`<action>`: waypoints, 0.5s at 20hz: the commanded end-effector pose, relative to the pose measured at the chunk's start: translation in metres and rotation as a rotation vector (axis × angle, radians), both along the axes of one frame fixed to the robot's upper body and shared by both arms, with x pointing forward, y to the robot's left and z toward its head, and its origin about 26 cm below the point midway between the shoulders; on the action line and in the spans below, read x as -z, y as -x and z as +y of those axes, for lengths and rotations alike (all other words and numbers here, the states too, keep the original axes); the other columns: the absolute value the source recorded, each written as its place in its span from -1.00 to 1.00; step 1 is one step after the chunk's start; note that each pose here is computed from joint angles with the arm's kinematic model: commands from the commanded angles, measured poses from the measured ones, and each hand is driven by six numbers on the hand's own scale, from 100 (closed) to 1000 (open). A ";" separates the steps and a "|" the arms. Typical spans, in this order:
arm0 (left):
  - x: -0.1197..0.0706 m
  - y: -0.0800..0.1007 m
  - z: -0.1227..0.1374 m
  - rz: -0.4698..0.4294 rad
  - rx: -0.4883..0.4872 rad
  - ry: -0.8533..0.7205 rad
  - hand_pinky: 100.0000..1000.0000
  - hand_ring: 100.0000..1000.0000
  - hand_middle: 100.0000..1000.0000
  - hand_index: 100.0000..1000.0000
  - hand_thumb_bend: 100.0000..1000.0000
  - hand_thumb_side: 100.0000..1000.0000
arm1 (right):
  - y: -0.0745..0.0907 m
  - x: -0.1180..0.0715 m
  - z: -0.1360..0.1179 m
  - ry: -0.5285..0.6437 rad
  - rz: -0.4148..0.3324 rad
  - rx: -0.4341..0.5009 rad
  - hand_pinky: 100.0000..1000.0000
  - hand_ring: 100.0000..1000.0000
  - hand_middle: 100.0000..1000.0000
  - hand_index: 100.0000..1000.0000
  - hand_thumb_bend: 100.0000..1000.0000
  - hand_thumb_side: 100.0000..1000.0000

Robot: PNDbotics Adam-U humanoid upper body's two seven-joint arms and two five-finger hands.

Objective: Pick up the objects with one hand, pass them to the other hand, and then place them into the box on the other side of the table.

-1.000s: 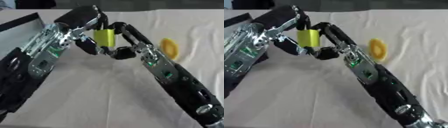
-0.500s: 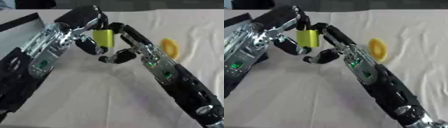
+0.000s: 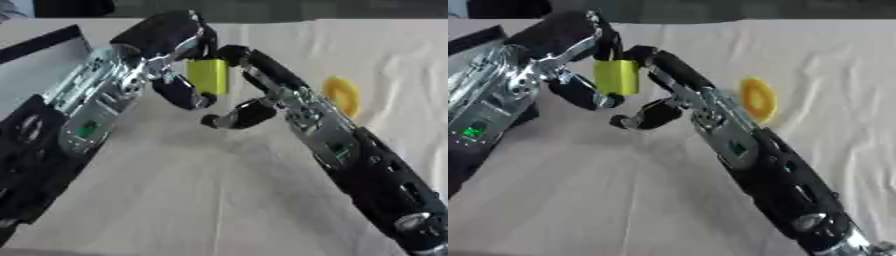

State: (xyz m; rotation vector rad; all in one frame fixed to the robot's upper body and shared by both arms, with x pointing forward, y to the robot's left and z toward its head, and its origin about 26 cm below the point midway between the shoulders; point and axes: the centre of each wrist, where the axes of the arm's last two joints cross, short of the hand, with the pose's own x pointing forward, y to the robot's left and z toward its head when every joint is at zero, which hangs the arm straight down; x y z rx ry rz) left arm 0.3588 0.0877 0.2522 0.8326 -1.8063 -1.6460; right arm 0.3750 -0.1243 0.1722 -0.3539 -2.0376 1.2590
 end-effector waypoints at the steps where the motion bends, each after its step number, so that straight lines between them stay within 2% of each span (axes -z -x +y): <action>1: -0.017 0.005 0.010 -0.030 -0.005 0.016 0.32 -0.11 -0.39 -0.32 -0.43 -1.00 | -0.001 -0.007 -0.007 0.008 -0.030 0.032 0.67 0.48 0.57 0.66 0.14 -0.64; 10: -0.028 0.023 0.026 -0.011 0.008 0.013 0.32 -0.11 -0.40 -0.33 -0.43 -1.00 | -0.002 -0.007 -0.012 -0.010 -0.030 0.081 0.66 0.48 0.57 0.66 0.12 -0.61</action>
